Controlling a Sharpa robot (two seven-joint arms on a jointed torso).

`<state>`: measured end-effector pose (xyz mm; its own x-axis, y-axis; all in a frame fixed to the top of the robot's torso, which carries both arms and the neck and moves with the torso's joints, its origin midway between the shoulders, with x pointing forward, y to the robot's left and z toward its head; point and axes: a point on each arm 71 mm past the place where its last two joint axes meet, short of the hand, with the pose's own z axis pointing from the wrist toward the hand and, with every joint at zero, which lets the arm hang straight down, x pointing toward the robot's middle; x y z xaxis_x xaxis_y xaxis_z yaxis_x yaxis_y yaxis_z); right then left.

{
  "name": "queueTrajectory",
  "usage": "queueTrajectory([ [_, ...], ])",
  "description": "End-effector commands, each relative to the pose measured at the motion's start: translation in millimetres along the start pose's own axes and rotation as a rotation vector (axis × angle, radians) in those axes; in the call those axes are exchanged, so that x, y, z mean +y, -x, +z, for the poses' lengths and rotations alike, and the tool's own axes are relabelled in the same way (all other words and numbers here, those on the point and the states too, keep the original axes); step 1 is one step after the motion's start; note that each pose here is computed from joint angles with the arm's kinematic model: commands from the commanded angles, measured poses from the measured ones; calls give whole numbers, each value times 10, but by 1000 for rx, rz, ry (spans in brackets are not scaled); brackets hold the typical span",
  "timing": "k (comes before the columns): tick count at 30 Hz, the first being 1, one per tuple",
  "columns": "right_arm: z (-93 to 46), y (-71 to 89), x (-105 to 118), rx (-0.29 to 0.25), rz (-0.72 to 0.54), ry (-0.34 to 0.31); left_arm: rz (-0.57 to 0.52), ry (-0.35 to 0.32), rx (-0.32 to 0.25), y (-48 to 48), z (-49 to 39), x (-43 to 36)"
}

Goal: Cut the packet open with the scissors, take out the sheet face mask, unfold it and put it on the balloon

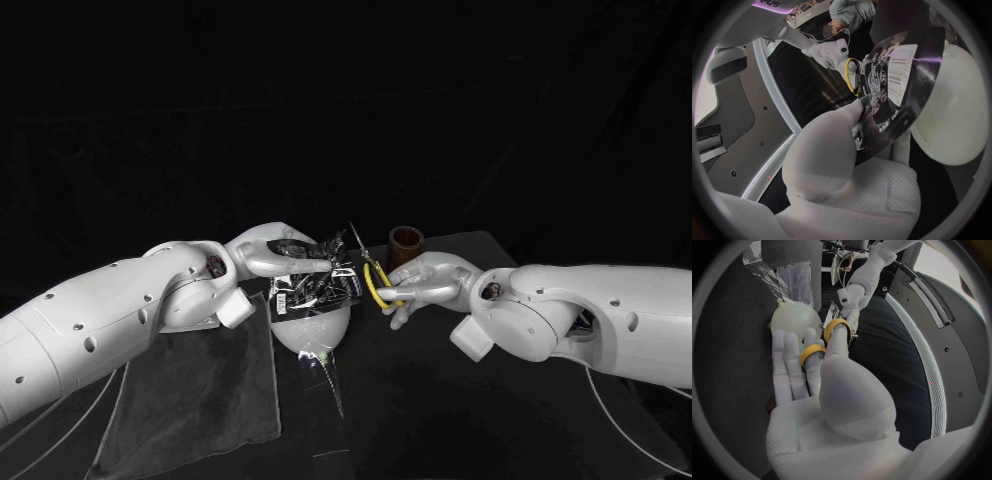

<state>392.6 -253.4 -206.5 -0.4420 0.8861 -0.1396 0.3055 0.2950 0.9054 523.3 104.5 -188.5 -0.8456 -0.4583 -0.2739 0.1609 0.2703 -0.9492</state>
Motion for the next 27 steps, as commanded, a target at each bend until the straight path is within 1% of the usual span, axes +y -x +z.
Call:
queueTrajectory([
  [1,-8,55,33,-118,37,33,-29,-22,-7,7,-2,-23],
  [7,-9,106,25,-222,47,22,-36,-23,-8,8,-8,-23],
  [13,-29,183,20,-303,60,32,-41,-22,-14,21,-19,-17],
  [18,-33,212,19,-328,69,41,-47,-20,-25,42,-38,-8],
  [27,-31,197,25,-320,80,48,-53,-19,-45,53,-35,-8],
])
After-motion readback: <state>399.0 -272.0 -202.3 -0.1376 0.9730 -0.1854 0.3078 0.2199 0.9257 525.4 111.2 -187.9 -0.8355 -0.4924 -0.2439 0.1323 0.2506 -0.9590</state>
